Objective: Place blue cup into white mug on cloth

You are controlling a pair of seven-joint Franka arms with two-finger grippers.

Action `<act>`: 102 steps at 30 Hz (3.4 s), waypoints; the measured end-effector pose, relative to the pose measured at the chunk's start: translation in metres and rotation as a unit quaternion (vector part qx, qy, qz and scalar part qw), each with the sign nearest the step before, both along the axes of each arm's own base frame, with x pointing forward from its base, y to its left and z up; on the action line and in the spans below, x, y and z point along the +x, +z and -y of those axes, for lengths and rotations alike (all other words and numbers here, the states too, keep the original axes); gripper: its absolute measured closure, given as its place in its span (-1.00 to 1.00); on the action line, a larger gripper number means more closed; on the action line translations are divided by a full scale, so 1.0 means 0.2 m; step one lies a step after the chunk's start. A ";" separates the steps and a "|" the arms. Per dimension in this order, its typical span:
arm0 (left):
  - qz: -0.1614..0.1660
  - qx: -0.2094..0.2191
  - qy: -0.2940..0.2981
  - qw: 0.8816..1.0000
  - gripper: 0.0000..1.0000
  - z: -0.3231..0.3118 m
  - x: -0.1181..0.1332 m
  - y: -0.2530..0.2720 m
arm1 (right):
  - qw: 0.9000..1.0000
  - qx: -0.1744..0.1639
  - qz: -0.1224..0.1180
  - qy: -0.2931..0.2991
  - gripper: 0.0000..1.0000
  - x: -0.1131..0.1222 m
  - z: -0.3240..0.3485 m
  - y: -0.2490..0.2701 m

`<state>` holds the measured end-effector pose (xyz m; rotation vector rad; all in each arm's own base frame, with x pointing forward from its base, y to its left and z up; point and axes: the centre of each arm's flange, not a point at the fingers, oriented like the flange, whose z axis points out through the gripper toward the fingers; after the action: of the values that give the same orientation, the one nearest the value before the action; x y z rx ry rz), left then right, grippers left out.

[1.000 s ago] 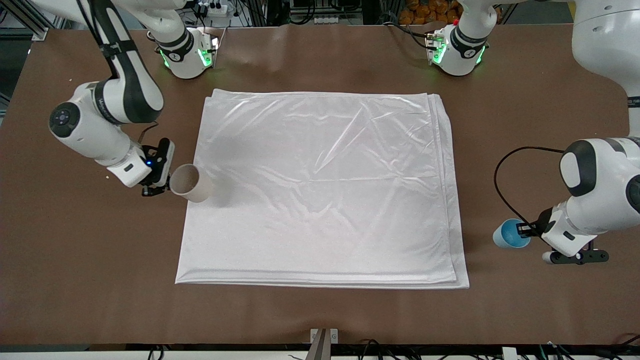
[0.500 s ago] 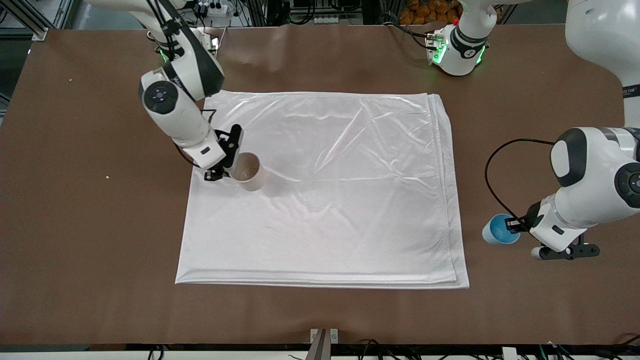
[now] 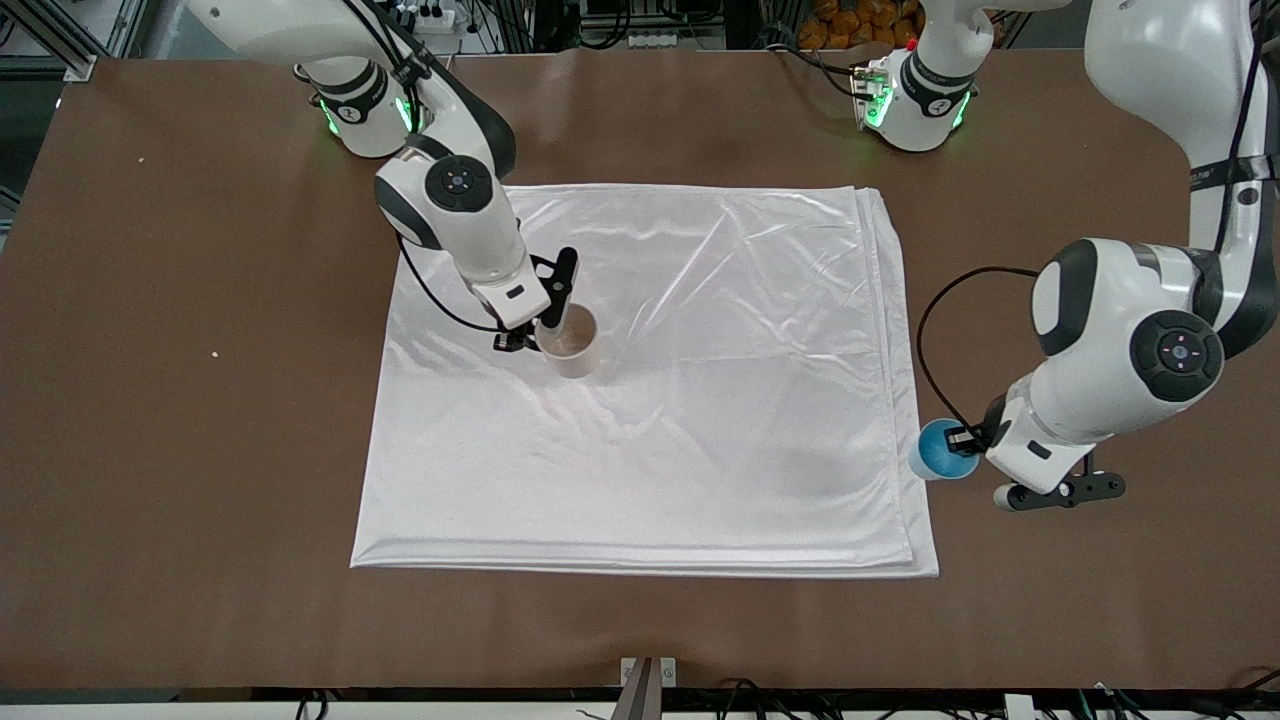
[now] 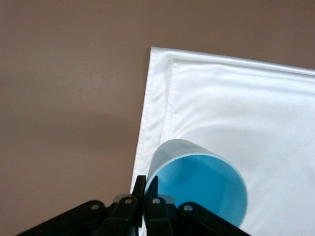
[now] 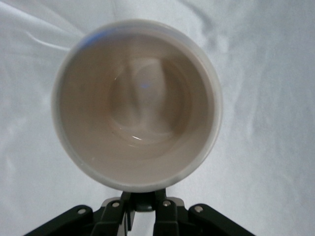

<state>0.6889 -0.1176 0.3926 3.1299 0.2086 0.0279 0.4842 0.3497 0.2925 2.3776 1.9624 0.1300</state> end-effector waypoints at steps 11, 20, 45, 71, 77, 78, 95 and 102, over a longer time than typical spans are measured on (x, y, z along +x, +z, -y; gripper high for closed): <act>-0.001 -0.004 0.018 1.000 0.93 0.21 -0.04 0.00 | 1.000 0.012 -0.001 0.018 0.61 -0.02 -0.25 -0.12; -0.005 -0.016 0.031 0.999 0.93 0.36 -0.08 0.01 | 0.999 0.008 0.005 0.045 0.61 -0.05 -0.36 -0.20; -0.013 -0.030 0.043 0.999 0.93 0.70 -0.20 0.02 | 0.998 -0.026 -0.004 0.052 0.61 -0.05 -0.43 -0.31; -0.019 -0.028 0.047 0.998 0.93 0.98 -0.33 0.00 | 0.998 -0.033 0.053 -0.010 -1.00 0.12 -0.35 0.08; -0.021 -0.028 0.046 0.998 0.93 1.15 -0.42 0.00 | 0.995 -0.043 0.072 -0.051 -1.00 0.09 -0.32 0.37; -0.021 -0.028 0.045 0.998 0.93 1.17 -0.44 0.00 | 0.995 -0.044 0.073 -0.057 -1.00 0.08 -0.31 0.42; -0.026 -0.025 0.040 0.999 0.93 1.58 -0.71 0.00 | 0.979 -0.057 0.097 -0.169 -1.00 0.02 -0.04 1.05; -0.028 -0.023 0.036 0.999 0.93 1.69 -0.81 -0.02 | 0.968 -0.058 0.086 -0.228 -1.00 0.01 0.16 1.23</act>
<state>0.5273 -0.4550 0.3890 3.0784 0.3191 -0.0650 0.4862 0.3173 0.5391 2.5627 1.2748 0.1841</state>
